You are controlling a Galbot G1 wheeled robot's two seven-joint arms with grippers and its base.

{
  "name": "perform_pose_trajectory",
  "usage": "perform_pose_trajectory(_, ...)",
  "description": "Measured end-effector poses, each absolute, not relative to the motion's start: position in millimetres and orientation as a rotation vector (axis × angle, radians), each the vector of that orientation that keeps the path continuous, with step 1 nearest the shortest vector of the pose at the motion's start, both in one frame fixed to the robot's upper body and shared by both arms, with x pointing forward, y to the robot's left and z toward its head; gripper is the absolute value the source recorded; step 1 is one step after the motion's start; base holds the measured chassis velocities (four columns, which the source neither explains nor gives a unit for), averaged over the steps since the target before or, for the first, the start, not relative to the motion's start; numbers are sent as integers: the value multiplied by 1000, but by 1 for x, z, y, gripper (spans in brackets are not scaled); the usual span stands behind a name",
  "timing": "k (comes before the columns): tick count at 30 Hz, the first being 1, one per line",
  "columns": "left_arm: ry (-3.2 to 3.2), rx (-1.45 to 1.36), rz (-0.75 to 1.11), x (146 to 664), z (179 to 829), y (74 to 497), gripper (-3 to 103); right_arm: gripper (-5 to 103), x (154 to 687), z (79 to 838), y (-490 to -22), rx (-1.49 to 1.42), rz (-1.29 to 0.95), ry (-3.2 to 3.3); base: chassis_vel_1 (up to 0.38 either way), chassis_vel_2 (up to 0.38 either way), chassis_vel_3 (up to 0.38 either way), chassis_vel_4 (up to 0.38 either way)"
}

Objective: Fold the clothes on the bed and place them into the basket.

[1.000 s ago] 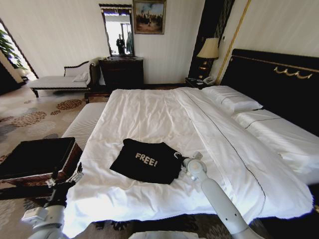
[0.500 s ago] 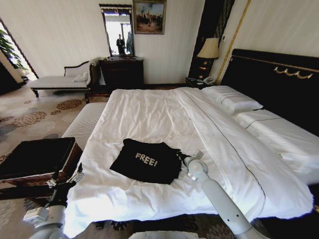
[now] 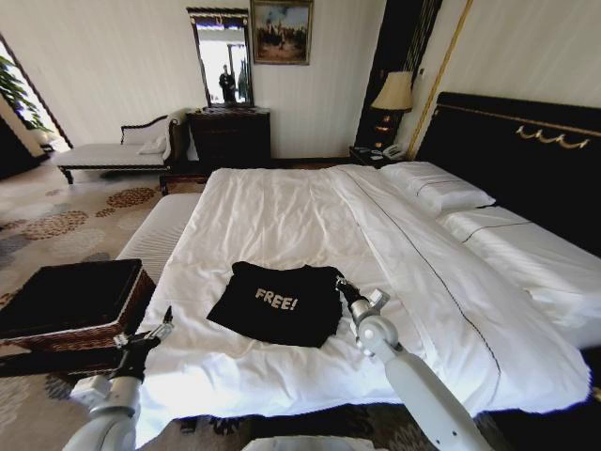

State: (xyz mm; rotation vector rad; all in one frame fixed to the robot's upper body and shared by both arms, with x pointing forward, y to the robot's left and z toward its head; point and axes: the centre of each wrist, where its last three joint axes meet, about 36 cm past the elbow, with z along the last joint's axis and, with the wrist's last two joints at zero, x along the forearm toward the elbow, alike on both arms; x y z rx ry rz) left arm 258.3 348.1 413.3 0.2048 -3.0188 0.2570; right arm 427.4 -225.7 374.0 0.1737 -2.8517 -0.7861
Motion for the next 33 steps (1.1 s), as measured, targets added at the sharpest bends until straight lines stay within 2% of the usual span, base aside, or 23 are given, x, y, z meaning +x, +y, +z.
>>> perform_pose_trajectory(11,-2932,-22,382,325,416,346,100,0,405,358,-229,175,-735,-2860,0,0,0,0)
perform_pose_trajectory(16,-2794,-171,427,345,391,322,100,0,396,349,-218,171,-782,-2860,0,0,0,0)
perform_pose_trajectory(27,-2737,-230,573,400,379,315,100,0,395,338,-217,183,-796,-2891,0,0,0,0)
perform_pose_trajectory(33,-2763,-228,535,450,383,325,100,0,399,337,-216,181,-800,-2896,0,0,0,0)
